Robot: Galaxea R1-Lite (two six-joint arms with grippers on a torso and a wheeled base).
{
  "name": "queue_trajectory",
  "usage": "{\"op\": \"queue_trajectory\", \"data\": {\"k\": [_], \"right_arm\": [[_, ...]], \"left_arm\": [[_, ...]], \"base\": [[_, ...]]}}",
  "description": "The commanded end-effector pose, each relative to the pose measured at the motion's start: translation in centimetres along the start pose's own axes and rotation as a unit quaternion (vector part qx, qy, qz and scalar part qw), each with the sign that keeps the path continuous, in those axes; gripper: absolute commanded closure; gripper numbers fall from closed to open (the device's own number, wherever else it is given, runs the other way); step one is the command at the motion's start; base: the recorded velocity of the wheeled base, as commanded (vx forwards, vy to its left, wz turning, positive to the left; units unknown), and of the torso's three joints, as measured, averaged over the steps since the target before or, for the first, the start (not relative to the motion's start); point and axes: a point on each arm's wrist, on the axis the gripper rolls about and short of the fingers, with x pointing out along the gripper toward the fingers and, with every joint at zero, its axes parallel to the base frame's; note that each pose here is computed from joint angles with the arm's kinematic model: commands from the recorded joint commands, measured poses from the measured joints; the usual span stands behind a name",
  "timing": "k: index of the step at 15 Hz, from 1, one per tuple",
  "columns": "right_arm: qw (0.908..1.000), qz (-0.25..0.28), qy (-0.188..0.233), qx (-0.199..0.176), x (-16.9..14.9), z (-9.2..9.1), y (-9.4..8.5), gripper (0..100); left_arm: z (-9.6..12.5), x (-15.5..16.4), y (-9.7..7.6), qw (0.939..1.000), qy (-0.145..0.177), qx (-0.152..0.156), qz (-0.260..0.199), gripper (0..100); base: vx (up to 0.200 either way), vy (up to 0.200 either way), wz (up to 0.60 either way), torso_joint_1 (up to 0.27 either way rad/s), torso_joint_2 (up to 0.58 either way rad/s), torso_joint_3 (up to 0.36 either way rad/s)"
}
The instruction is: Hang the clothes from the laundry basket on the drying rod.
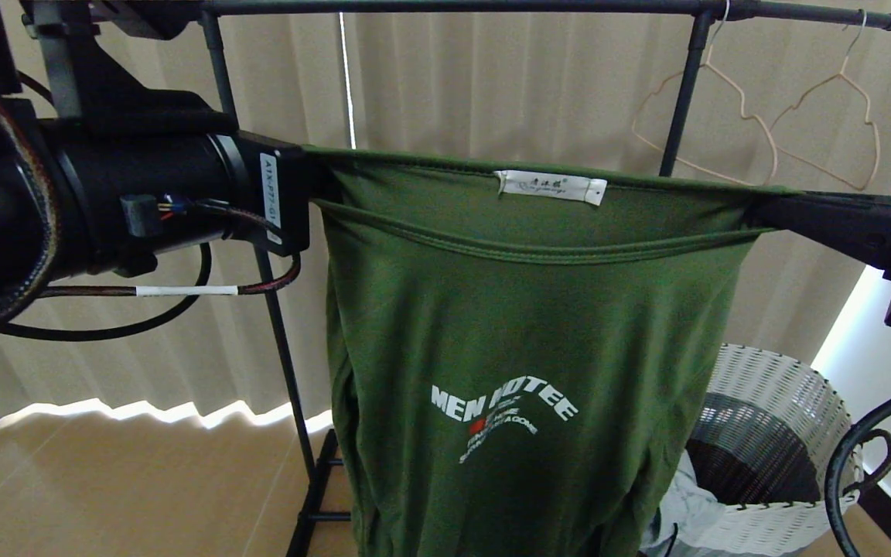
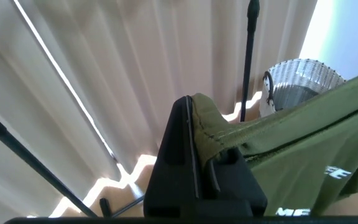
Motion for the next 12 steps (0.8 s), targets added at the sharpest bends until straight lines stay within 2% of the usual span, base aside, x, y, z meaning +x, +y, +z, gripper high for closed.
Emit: {"op": "queue_trajectory", "data": {"k": [1,6,8,12], "right_arm": [[1.0,-0.001,0.001,0.0,0.0,-0.1,0.0,0],[1.0,0.0,-0.001,0.0,-1.3,-0.7,0.2,0],[0.9999,0.005,-0.012,-0.002,-2.8,-0.9,0.5,0],[0.9999,0.008,-0.014,0.0,-3.9,-1.6,0.7,0]], "left_arm": [[-0.1,-0.2,0.0,1.0,0.0,0.0,0.001,100],[-0.8,-0.2,0.3,0.9998,0.015,0.004,0.01,100],[-1.3,0.2,1.2,0.9993,0.025,0.003,0.029,100],[-2.0,0.8,1.9,0.9983,0.038,0.002,0.045,100]], "base": [[0.0,0.0,0.0,0.0,0.0,0.0],[0.0,0.0,0.0,0.0,0.0,0.0],[0.0,0.0,0.0,0.0,0.0,0.0],[0.0,0.0,0.0,0.0,0.0,0.0]]}}
